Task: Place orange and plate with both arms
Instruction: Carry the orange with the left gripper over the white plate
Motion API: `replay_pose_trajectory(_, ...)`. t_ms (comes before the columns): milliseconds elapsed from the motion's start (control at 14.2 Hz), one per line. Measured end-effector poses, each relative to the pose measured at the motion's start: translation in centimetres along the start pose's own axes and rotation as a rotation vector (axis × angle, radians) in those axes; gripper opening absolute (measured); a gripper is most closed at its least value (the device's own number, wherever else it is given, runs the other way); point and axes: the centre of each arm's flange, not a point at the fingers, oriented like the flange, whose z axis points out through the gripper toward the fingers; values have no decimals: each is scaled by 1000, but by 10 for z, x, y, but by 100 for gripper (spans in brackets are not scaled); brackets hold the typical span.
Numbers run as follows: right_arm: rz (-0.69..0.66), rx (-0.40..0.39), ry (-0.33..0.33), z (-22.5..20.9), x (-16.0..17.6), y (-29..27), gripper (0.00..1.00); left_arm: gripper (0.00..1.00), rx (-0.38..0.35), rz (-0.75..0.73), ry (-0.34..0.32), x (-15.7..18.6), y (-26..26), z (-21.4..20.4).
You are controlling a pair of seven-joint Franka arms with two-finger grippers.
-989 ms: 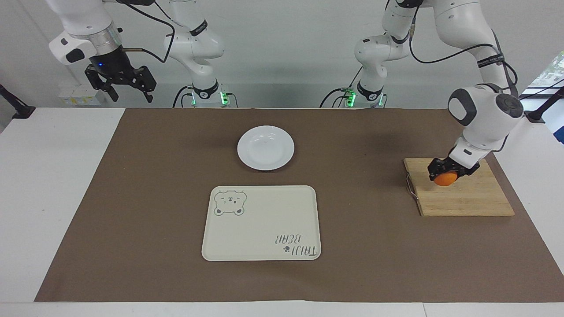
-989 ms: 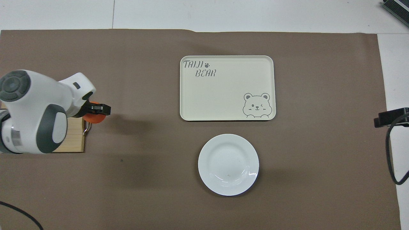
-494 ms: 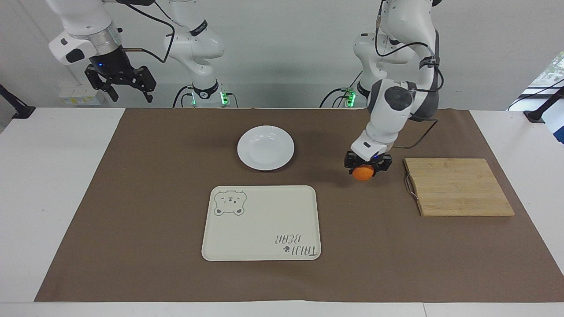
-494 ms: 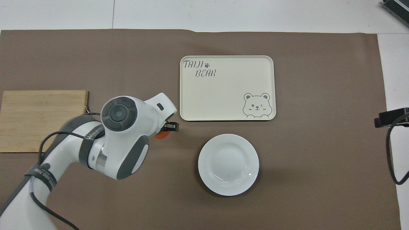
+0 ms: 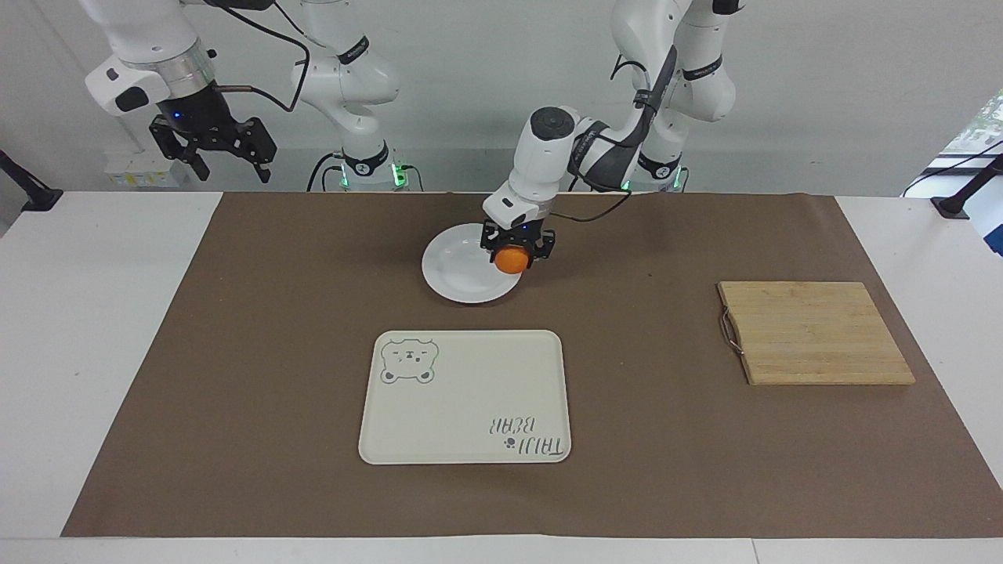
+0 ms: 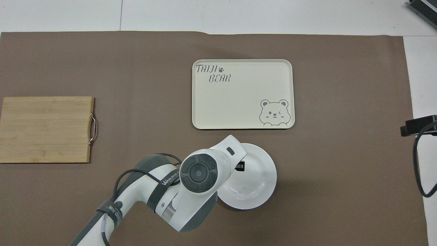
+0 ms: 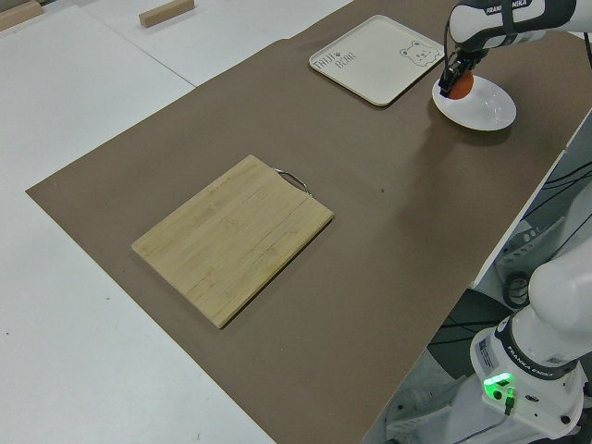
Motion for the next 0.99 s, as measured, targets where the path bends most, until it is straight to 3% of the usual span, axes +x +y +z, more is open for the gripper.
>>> replay_pose_trajectory(494,0,0,0,0,0,0,100,81,-35,-40,33,-18,29,41)
replay_pose_trajectory(636,-3,0,1,-1,0,-1,100,98,-35,-47,35,-17,29,43)
replay_pose_trajectory(989,-15,20,13,-2,1,-10,100,100,-27,-51,28,-15,26,44)
